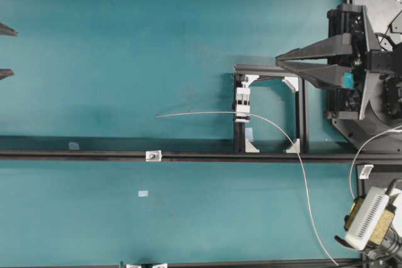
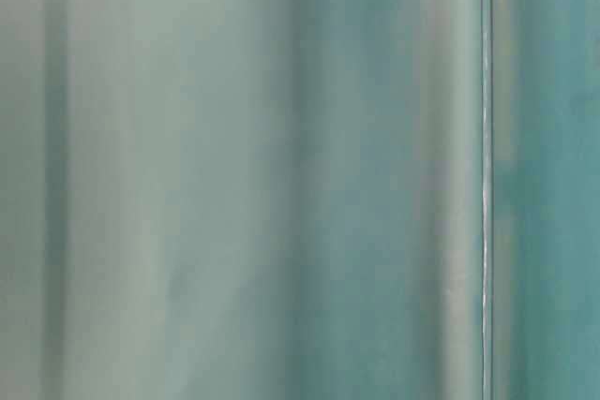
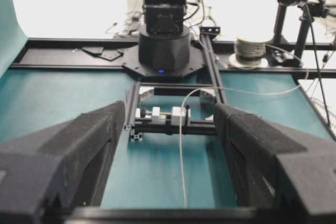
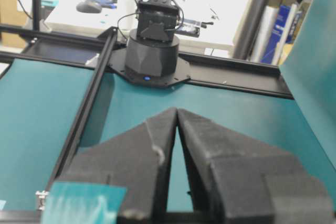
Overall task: Insert the wire into the hole on the right side and pull it with the left arm.
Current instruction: 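Move the right gripper left over the white wire near the bracket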
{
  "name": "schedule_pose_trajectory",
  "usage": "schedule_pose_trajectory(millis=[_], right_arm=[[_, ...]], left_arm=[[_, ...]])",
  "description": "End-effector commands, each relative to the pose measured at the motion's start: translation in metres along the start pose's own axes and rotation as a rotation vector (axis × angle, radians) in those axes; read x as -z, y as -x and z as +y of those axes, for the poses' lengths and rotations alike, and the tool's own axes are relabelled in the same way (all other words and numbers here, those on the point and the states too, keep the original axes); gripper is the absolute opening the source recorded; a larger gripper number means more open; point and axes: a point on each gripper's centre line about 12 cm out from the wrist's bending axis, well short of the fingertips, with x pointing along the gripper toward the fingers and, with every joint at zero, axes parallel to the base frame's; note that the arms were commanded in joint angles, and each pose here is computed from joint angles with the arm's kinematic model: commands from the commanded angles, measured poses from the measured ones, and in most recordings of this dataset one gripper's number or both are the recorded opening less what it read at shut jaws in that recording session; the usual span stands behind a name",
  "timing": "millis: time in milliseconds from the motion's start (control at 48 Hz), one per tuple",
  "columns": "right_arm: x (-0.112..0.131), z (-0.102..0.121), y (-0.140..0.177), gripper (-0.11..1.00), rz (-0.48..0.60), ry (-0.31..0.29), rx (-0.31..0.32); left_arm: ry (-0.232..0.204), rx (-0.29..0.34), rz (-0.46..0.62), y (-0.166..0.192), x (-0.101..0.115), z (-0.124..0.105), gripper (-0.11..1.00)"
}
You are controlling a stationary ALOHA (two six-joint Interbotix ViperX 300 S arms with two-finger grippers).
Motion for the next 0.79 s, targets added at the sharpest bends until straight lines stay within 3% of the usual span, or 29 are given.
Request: schedule_pose_trajectory(millis=[0,42,167,250,396,542,646,771], right_arm=[[0.003,0.001,-0.002,0.24,0.009,-0.017,-0.007],[0.009,0.001,-0.001,0.22,0.022,-0.026,-0.003],[0.028,-0.003,0.000,0.02,0.068,-0.060,0.020],[0.038,-0.005,-0.001,0.01,0.097,-0.091,0.033],[0.049,-0.006,-0.006,0.01,0.123,-0.128,0.041],[0.054,-0.006,-0.012,0.02,0.150,-0.134,0.042],[0.058,-0.007,-0.016,0.18,0.172,-0.134,0.045],[0.063,-0.007,-0.019,0.54,0.191,-0.135,0.045]], left_arm=[[0.037,-0.007,0.023,0.001,0.010,0.001,0.24],[0.043,-0.008,0.029,0.002,0.013,0.001,0.22],[0.069,-0.008,0.040,0.004,0.022,0.001,-0.01],[0.082,-0.009,0.041,0.006,0.026,0.001,-0.03],[0.084,-0.011,0.060,0.008,0.034,0.001,0.19],[0.083,-0.014,0.101,0.005,0.044,0.001,0.60],[0.081,-0.017,0.153,-0.003,0.053,0.001,0.63],[0.083,-0.034,0.221,-0.016,0.064,0.004,0.65]])
